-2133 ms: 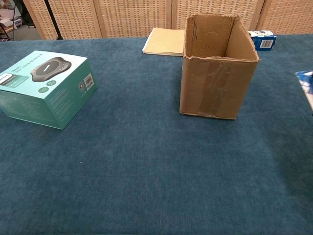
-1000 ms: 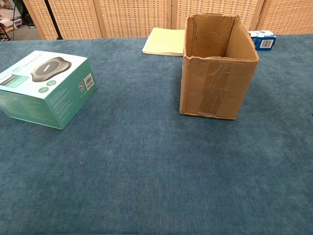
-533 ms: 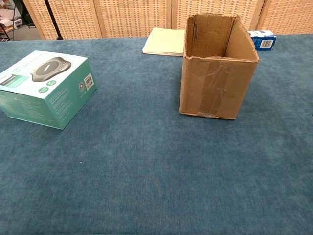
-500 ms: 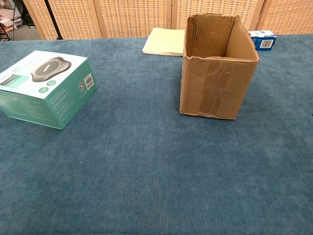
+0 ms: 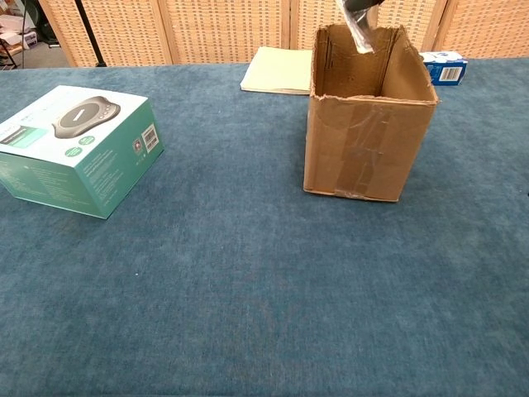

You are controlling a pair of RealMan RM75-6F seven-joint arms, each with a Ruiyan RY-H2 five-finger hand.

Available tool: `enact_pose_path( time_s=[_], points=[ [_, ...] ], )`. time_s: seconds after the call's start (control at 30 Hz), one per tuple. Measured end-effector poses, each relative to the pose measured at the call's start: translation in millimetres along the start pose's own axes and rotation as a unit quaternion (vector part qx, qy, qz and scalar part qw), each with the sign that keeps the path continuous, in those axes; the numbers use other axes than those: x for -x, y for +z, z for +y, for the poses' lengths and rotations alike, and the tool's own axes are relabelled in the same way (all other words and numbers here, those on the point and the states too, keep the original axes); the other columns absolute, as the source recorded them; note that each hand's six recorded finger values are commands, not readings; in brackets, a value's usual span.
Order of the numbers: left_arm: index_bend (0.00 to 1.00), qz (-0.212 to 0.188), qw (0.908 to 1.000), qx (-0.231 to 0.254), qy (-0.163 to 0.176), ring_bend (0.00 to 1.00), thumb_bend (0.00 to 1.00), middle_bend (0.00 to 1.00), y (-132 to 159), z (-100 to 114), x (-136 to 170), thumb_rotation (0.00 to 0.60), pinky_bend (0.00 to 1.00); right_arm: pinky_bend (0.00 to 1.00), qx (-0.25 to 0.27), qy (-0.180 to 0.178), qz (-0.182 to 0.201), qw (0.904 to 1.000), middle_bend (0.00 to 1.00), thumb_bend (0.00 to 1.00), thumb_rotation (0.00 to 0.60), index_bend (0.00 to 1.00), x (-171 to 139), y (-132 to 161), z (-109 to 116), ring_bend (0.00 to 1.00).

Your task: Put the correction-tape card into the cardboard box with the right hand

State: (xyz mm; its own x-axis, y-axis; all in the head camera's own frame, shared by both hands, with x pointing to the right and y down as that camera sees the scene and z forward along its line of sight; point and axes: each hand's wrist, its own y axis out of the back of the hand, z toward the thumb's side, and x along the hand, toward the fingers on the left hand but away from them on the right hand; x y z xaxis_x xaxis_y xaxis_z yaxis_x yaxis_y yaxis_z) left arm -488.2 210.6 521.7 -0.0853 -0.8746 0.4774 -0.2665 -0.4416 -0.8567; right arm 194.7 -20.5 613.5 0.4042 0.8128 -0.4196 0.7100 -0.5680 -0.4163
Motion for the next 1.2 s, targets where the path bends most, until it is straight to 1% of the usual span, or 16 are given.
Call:
enact_pose_path(
  time_s=[0.03,0.07,0.17,0.27,0.5,0.6,0.63,0.7,0.73,0.77,0.8,0.83,0.93,1.07,1.17,1.2],
  points=[
    [0.0,0.0,1.0,0.0,0.0,0.0,0.0,0.0,-0.3,0.2,0.1,0.6,0.0,0.21,-0.007,0.004,-0.003,1.0,0.02,0.31,0.6,0.13,0.0,-1.2,-1.6,0.0],
    [0.0,0.0,1.0,0.001,0.0,0.0,0.0,0.0,-0.5,0.3,0.4,0.6,0.0,0.2,-0.015,0.011,-0.007,0.9998,0.0,0.27,0.6,0.11,-0.2,-3.0,-4.0,0.0],
    [0.0,-0.001,1.0,0.004,0.002,0.0,0.0,0.0,-0.7,1.7,1.2,0.6,0.0,0.17,-0.04,0.036,-0.018,0.9984,0.0,0.26,0.6,0.05,-3.0,-7.6,-6.4,0.0],
    [0.0,-0.002,1.0,0.004,0.001,0.0,0.0,0.0,-1.0,2.0,1.7,0.6,0.0,0.16,-0.066,0.045,-0.012,0.9967,0.0,0.26,0.6,0.01,-8.0,-5.2,-0.2,0.0],
    [0.0,-0.004,1.0,0.005,0.001,0.0,0.0,0.0,-0.3,2.5,2.7,0.6,0.0,0.13,-0.085,0.031,0.008,0.9959,0.0,0.26,0.6,0.0,-21.4,3.3,14.8,0.0],
    [0.0,-0.004,1.0,0.005,0.004,0.0,0.0,0.0,-0.6,3.3,3.5,0.6,0.0,0.12,-0.097,0.02,0.027,0.9947,0.0,0.26,0.6,0.0,-31.9,11.6,21.2,0.0],
    [0.0,-0.004,1.0,0.004,0.005,0.0,0.0,0.0,-0.8,3.5,3.6,0.6,0.0,0.12,-0.107,0.016,0.033,0.9936,0.0,0.25,0.6,0.0,-35.7,14.1,23.8,0.0],
    [0.0,-0.003,1.0,0.0,0.007,0.0,0.0,0.0,-1.3,3.8,3.5,0.6,0.0,0.12,-0.144,0.005,0.045,0.9886,0.0,0.18,0.6,0.0,-45.3,16.6,30.7,0.0],
    [0.0,-0.002,1.0,-0.003,0.009,0.0,0.0,0.0,-1.5,3.9,3.3,0.6,0.0,0.12,-0.163,0.001,0.049,0.9855,0.0,0.13,0.6,0.0,-50.2,16.9,33.1,0.0],
    [0.0,-0.001,0.9999,-0.006,0.011,0.0,0.0,0.0,-1.6,4.0,3.2,0.6,0.0,0.11,-0.191,-0.006,0.053,0.9802,0.0,0.08,0.6,0.0,-57.6,16.9,36.2,0.0],
    [0.0,0.0,0.9999,-0.009,0.014,0.0,0.0,0.0,-1.7,4.0,3.0,0.6,0.0,0.11,-0.214,-0.012,0.055,0.9752,0.0,0.06,0.6,0.0,-63.8,16.6,38.4,0.0],
    [0.0,0.001,0.9998,-0.012,0.018,0.0,0.0,0.0,-1.6,4.0,2.8,0.6,0.0,0.11,-0.237,-0.018,0.057,0.9695,0.0,0.04,0.6,0.0,-70.4,16.3,40.4,0.0],
    [0.0,0.001,0.9995,-0.017,0.026,0.0,0.0,0.0,-1.0,4.1,2.7,0.6,0.0,0.11,-0.314,-0.044,0.058,0.9466,0.0,0.04,0.6,0.0,-96.5,12.8,46.2,0.0],
    [0.0,-0.007,0.9989,-0.029,0.035,0.0,0.0,0.0,1.9,3.4,3.1,0.6,0.0,0.08,-0.404,-0.1,0.034,0.9088,0.0,0.02,0.6,0.0,-145.0,-4.1,58.5,0.0],
    [0.0,-0.017,0.9985,-0.034,0.04,0.0,0.0,0.0,4.3,2.5,3.7,0.6,0.0,0.04,-0.431,-0.142,0.01,0.8909,0.0,0.0,0.6,0.0,-181.8,-18.4,64.5,0.0],
    [0.0,-0.02,0.9983,-0.036,0.041,0.0,0.0,0.0,4.9,2.4,3.9,0.6,0.0,0.03,-0.434,-0.153,0.003,0.8878,0.0,0.0,0.6,0.0,-193.0,-23.4,65.0,0.0]
  ],
)
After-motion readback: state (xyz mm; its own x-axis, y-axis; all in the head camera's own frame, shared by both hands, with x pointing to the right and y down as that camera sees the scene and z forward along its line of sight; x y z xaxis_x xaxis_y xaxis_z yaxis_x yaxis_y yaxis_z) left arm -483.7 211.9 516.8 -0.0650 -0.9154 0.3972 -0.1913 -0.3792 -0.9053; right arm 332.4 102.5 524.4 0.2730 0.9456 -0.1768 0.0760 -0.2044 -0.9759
